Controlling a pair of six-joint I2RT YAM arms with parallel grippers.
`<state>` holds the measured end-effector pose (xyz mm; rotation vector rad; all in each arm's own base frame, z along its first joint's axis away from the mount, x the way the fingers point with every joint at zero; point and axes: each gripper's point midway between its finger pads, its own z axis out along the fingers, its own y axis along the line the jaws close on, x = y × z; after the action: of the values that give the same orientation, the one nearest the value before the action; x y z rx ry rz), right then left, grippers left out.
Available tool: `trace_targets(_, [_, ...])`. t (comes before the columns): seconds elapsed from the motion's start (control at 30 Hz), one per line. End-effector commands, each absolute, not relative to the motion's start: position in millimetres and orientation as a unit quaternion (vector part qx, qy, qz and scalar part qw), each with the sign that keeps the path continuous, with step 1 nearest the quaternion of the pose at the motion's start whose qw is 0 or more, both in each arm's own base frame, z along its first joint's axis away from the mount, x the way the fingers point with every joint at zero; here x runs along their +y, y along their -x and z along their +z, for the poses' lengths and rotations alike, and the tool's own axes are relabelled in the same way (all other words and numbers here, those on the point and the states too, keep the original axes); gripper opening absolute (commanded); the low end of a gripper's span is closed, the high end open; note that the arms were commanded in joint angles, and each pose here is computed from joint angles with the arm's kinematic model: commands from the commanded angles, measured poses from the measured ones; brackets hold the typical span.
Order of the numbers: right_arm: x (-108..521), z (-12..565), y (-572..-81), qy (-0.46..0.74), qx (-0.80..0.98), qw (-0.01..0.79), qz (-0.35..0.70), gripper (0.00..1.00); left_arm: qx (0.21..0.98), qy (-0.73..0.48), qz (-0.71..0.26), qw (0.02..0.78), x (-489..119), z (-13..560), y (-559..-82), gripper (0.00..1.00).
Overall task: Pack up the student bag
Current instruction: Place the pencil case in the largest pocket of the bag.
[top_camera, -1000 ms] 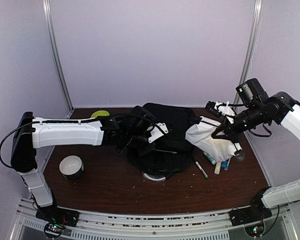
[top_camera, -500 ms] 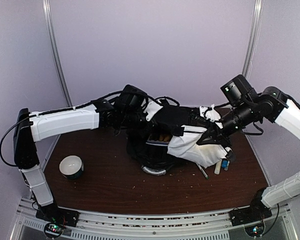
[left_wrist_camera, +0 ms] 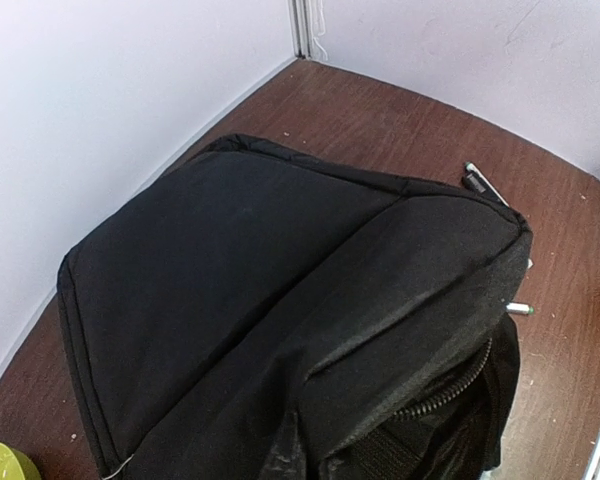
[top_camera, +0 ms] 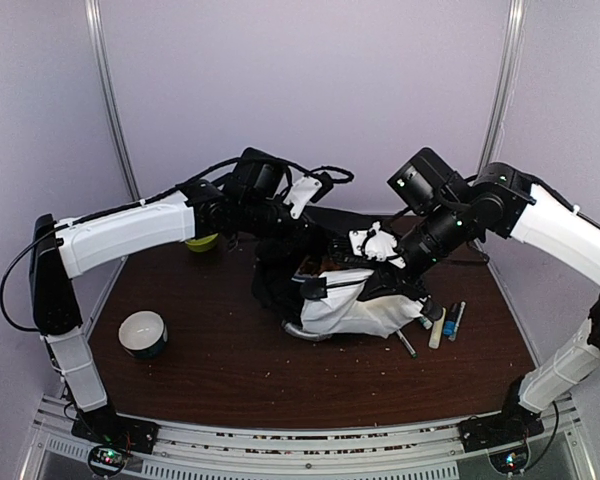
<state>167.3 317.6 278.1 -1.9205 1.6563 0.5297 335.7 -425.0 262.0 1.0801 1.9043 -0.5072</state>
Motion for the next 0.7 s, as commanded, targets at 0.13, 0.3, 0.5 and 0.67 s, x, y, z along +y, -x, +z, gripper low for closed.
trace_targets(0.13, [338.2,294.1,-172.3,0.728,0.587,0.306,0.177,0.0,0.736,-0.407,-0.254,0.477,-434.9,315.6,-343.2,0.0])
trace_targets(0.3, [347.5,293.7,-176.9,0.733,0.584,0.307,0.167,0.0,0.735,-0.407,-0.255,0.479,-433.3,319.0,-343.2,0.0])
trace_targets(0.5, [354.6,301.4,-183.7,0.741,0.574,0.32,0.138,0.0,0.738,-0.407,-0.264,0.469,-429.7,314.8,-344.9,0.0])
trace_targets(0.67, [361.8,313.1,-192.7,0.741,0.562,0.35,0.113,0.0,0.736,-0.409,-0.279,0.462,-426.7,320.5,-345.0,0.0])
